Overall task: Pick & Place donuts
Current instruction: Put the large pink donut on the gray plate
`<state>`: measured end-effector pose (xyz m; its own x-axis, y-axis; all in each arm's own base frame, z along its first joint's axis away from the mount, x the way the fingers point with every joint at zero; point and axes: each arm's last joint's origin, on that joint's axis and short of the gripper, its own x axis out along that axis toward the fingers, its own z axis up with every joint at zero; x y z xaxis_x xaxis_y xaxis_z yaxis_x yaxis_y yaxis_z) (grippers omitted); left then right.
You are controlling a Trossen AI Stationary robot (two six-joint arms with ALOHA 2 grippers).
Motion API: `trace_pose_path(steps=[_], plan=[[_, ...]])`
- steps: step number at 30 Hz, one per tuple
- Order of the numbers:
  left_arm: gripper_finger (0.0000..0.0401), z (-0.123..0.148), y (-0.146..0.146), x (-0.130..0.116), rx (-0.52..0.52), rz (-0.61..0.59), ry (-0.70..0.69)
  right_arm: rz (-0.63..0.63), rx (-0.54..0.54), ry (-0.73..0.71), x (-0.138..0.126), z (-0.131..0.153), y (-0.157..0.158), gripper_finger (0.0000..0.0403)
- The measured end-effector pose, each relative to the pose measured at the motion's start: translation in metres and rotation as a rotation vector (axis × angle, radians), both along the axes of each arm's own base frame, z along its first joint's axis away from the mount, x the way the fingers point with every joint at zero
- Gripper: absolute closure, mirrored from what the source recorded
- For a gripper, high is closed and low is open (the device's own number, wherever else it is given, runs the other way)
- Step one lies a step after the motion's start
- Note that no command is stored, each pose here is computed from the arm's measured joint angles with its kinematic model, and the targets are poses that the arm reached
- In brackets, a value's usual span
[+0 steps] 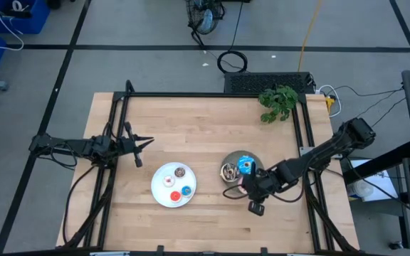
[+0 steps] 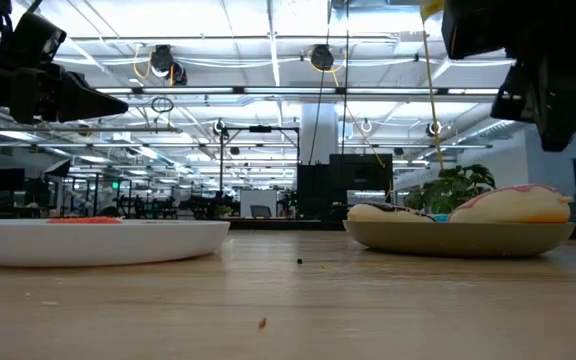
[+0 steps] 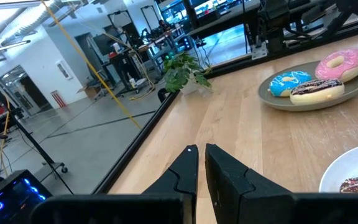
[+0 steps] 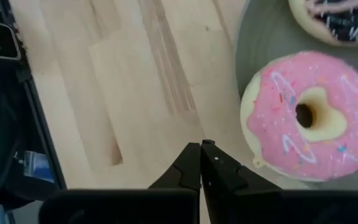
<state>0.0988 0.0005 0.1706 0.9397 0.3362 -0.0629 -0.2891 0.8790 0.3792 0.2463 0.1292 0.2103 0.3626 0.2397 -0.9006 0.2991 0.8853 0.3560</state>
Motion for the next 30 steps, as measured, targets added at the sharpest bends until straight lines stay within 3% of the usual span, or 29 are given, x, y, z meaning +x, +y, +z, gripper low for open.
trace_pose_path(steps=[9,30], plan=[[0.0364,0.0,0.0,0.0,0.001,0.0,0.001,-0.04,0.014,0.051,-0.01,-0.024,-0.005,0.0403],[0.0364,0.0,0.0,0.0,0.001,-0.001,0.0,-0.086,-0.06,0.042,-0.009,-0.036,-0.022,0.0403]])
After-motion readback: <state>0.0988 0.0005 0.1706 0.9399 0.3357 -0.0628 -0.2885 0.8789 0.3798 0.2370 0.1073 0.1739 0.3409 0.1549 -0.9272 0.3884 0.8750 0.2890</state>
